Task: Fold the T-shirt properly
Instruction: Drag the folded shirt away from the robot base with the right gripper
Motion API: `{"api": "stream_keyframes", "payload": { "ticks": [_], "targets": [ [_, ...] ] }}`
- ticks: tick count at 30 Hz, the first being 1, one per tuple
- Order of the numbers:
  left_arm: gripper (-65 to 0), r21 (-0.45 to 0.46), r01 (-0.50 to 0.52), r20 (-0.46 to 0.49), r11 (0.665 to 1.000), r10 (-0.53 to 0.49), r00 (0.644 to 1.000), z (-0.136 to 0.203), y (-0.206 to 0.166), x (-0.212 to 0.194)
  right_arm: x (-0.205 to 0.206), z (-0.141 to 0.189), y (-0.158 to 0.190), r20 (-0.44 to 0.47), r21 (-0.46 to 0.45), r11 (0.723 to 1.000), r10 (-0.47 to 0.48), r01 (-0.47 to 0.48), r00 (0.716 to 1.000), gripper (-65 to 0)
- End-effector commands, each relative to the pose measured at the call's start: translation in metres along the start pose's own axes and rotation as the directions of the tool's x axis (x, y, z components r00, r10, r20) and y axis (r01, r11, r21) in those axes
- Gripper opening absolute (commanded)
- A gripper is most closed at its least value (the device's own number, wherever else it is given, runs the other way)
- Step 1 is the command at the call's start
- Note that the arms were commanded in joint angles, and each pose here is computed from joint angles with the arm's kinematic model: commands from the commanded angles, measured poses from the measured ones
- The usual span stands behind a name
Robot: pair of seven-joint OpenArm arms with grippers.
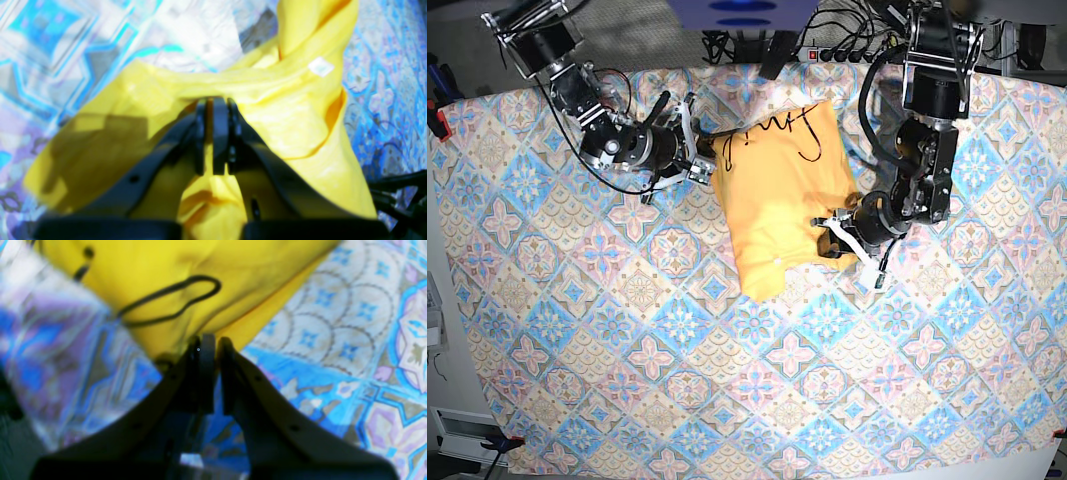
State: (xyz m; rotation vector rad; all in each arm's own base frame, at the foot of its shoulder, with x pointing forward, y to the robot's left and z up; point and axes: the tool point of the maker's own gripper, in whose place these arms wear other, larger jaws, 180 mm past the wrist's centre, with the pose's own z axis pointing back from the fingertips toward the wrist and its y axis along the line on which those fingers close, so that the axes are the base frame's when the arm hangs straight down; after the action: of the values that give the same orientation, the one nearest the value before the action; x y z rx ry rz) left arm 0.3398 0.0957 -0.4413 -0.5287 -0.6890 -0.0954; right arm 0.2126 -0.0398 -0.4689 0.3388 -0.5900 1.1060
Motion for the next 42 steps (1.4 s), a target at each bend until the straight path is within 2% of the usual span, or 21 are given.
{"api": "stream_keyframes", "payload": {
  "ticks": [1, 3, 5, 10, 13, 18, 26, 28, 34, 38, 42],
  "targets": [
    [-62.6, -0.023, 0.028, 0.077, 0.999, -0.026, 0.997, 0.007, -0.007, 0.028, 0.018, 0.01, -0.017, 0.065, -0.046, 0.999, -0.001, 0.004, 0.998, -61.5],
    [-62.7, -0.028, 0.053, 0.091, 0.998, -0.05, 0.995, 0.015, -0.013, 0.026, 0.024, 0.025, -0.034, 0.103, -0.11, 0.993, -0.02, 0.031, 0.995, -61.5],
    [-62.7, 0.002, 0.067, 0.117, 0.998, -0.067, 0.991, 0.034, -0.005, 0.028, 0.037, 0.036, -0.046, 0.141, -0.154, 0.988, -0.012, 0.034, 0.99, -61.5],
    [-62.7, 0.083, 0.047, 0.153, 0.995, -0.06, 0.986, 0.083, 0.012, 0.017, 0.075, 0.042, -0.042, 0.227, -0.167, 0.986, 0.021, 0.018, 0.974, -61.4],
    [-62.8, 0.121, 0.029, 0.142, 0.992, -0.046, 0.989, 0.106, 0.018, -0.005, 0.091, 0.035, -0.027, 0.259, -0.133, 0.991, 0.023, 0.012, 0.966, -61.4],
    [-62.8, 0.163, -0.032, 0.073, 0.986, 0.021, 0.997, 0.123, 0.03, -0.054, 0.12, 0.02, 0.009, 0.311, -0.05, 0.998, 0.043, -0.029, 0.949, -61.4],
    [-62.8, 0.202, -0.085, 0.037, 0.976, 0.079, 0.996, 0.137, 0.038, -0.086, 0.18, 0.003, 0.061, 0.406, 0.059, 0.987, 0.115, -0.151, 0.906, -61.3],
    [-62.8, 0.204, -0.088, 0.027, 0.975, 0.085, 0.996, 0.139, 0.038, -0.091, 0.185, -0.005, 0.068, 0.405, 0.084, 0.982, 0.12, -0.168, 0.907, -61.3],
    [-62.9, 0.18, -0.125, 0.028, 0.976, 0.122, 0.992, 0.143, 0.031, -0.098, 0.178, -0.049, 0.079, 0.316, 0.17, 0.961, 0.158, -0.22, 0.936, -61.3],
    [-62.9, 0.162, -0.141, 0.038, 0.977, 0.136, 0.99, 0.149, 0.024, -0.101, 0.17, -0.072, 0.085, 0.255, 0.216, 0.957, 0.137, -0.194, 0.957, -61.3],
    [-62.9, 0.203, -0.161, 0.054, 0.966, 0.153, 0.987, 0.161, 0.038, -0.101, 0.162, -0.09, 0.088, 0.204, 0.247, 0.957, 0.103, -0.153, 0.974, -61.4]
  ]
}}
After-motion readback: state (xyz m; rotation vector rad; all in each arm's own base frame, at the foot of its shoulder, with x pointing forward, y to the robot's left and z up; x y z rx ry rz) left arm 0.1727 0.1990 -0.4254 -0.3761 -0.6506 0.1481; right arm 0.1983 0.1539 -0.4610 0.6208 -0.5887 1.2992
